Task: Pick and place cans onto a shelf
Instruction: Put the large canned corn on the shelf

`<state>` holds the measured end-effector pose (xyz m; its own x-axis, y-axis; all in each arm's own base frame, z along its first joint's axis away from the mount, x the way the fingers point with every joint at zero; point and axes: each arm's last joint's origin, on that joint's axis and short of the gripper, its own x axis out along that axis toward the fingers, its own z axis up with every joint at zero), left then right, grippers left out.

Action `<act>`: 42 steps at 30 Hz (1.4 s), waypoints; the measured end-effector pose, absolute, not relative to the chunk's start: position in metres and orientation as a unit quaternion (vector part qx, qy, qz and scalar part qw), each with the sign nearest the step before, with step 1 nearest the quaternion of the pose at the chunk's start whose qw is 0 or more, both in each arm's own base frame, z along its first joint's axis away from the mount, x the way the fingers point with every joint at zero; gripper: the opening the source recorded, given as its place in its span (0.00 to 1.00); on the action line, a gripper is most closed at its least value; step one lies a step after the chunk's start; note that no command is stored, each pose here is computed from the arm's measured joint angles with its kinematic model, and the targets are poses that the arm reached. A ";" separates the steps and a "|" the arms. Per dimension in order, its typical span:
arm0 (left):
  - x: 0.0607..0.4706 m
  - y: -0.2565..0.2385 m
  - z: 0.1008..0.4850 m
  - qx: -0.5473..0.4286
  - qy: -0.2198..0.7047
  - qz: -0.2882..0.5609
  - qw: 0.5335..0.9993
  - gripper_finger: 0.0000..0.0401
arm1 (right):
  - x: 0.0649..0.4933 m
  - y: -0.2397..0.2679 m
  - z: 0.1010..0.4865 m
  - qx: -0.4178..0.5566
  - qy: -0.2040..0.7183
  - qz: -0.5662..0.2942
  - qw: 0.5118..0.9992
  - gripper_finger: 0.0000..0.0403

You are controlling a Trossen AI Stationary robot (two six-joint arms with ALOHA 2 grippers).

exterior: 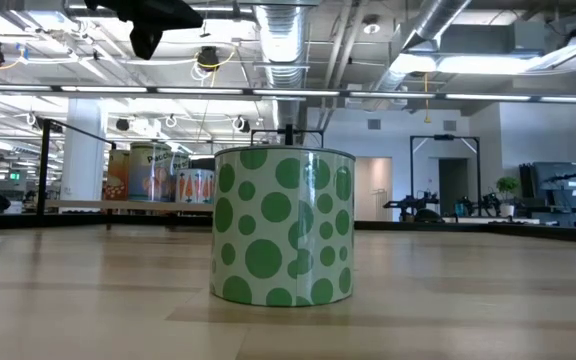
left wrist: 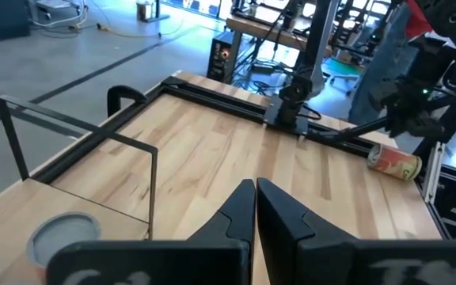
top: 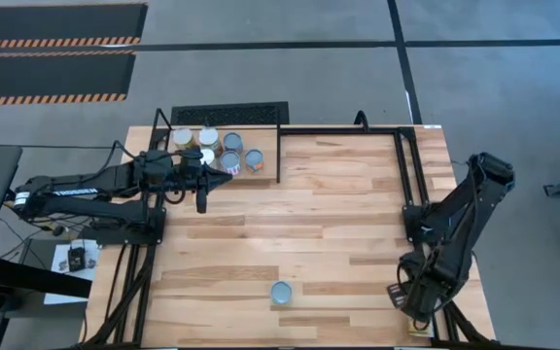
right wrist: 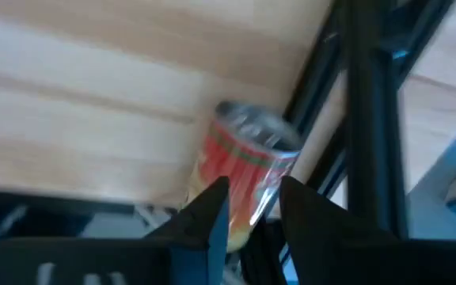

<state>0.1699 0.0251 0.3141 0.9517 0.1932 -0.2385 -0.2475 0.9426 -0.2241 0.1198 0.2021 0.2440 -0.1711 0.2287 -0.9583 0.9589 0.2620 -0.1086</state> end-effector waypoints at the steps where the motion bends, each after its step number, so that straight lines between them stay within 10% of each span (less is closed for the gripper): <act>1: 0.170 0.025 0.314 -0.127 0.107 0.112 0.980 0.00 | 0.119 0.203 0.244 0.452 0.658 -0.393 0.457 0.35; 11: 0.171 0.020 0.314 -0.125 0.109 0.100 0.981 0.00 | 0.119 0.234 0.226 0.412 0.725 -0.306 0.459 0.03; 25: 0.171 0.017 0.314 -0.135 0.106 0.104 0.980 0.00 | 0.118 0.267 0.191 0.363 0.790 -0.262 0.418 0.03; 38: 0.171 0.018 0.315 -0.134 0.101 0.116 0.979 0.00 | 0.138 0.247 0.219 0.443 0.697 -0.229 0.515 0.04; 42: 0.171 0.018 0.315 -0.129 0.102 0.115 0.980 0.00 | 0.133 0.243 0.224 0.400 0.757 -0.187 0.481 0.03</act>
<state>0.1708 0.0182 0.3152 0.9528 0.1996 -0.2288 -0.2520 0.9403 -0.2289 0.1330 0.2435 0.2235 -0.2169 0.4262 -0.8782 0.7867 0.6089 0.1012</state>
